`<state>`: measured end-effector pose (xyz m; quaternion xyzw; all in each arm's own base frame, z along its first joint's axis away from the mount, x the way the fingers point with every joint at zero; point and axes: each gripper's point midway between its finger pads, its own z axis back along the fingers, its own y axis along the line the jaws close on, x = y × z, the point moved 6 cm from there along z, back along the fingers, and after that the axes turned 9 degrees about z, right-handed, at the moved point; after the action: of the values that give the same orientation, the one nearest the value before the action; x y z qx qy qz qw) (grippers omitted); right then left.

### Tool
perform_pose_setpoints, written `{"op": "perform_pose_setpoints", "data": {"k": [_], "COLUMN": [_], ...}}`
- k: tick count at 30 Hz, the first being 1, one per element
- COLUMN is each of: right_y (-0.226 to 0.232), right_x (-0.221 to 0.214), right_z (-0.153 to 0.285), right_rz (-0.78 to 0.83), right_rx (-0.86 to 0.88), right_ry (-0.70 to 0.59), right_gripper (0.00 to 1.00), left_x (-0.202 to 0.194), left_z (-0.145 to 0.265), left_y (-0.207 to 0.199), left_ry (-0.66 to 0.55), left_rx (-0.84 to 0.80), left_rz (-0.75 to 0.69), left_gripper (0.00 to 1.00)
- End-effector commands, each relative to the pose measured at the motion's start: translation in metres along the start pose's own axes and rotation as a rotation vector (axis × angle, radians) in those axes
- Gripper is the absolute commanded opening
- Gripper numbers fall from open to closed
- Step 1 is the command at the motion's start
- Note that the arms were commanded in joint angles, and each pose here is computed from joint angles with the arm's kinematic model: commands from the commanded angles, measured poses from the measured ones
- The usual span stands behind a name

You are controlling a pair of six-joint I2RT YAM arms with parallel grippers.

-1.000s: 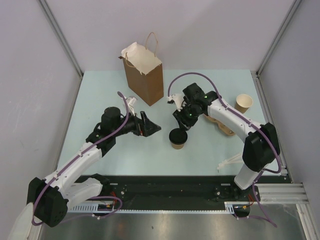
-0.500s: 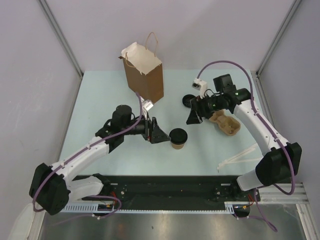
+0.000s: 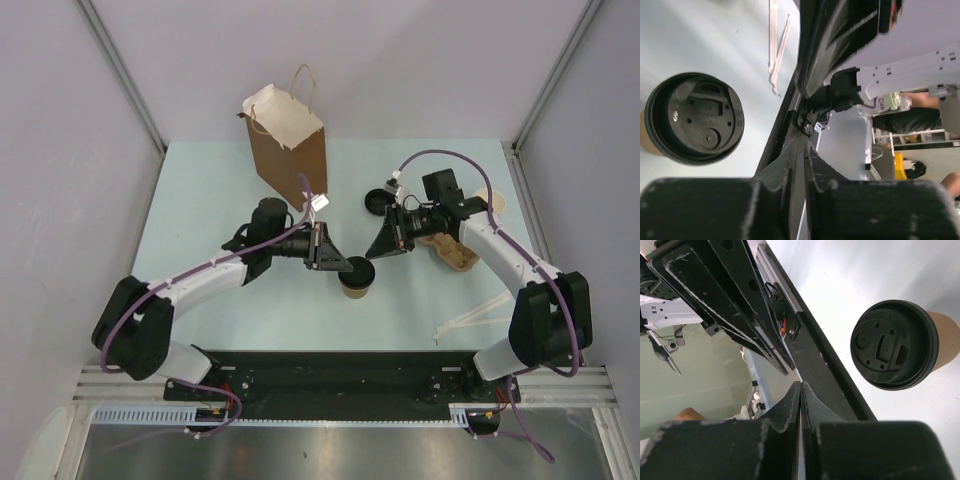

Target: Pack the takeout coffee

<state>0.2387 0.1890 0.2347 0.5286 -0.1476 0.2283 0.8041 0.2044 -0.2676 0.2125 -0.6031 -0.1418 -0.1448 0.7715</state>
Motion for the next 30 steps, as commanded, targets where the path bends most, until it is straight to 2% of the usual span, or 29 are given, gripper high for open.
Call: {"op": "perform_pose_setpoints", "data": {"k": [1,8,16,30], "right_y": [-0.008,-0.035,-0.052,-0.093], "right_x": [0.002,-0.011,-0.016,-0.046], "right_z": [-0.012,-0.028,-0.035,-0.044], "right_rz": [-0.05,-0.173,-0.2,-0.308], "right_rx": [-0.008,-0.027,-0.054,-0.176], "right_ry": [-0.01,0.023,0.03,0.137], "right_gripper": [0.02,0.0,0.0,0.0], "left_x": [0.013,0.019,0.014,-0.013], "left_z": [-0.013,-0.026,-0.037,-0.046], "left_y": [-0.006,0.008,0.032,0.08], "left_ry": [-0.005,-0.019,0.015,0.08], "left_rx": [-0.044,-0.019,0.037,0.154], "left_rz": [0.031,0.053,0.1,0.171], "left_gripper": [0.08,0.0,0.0,0.0]}}
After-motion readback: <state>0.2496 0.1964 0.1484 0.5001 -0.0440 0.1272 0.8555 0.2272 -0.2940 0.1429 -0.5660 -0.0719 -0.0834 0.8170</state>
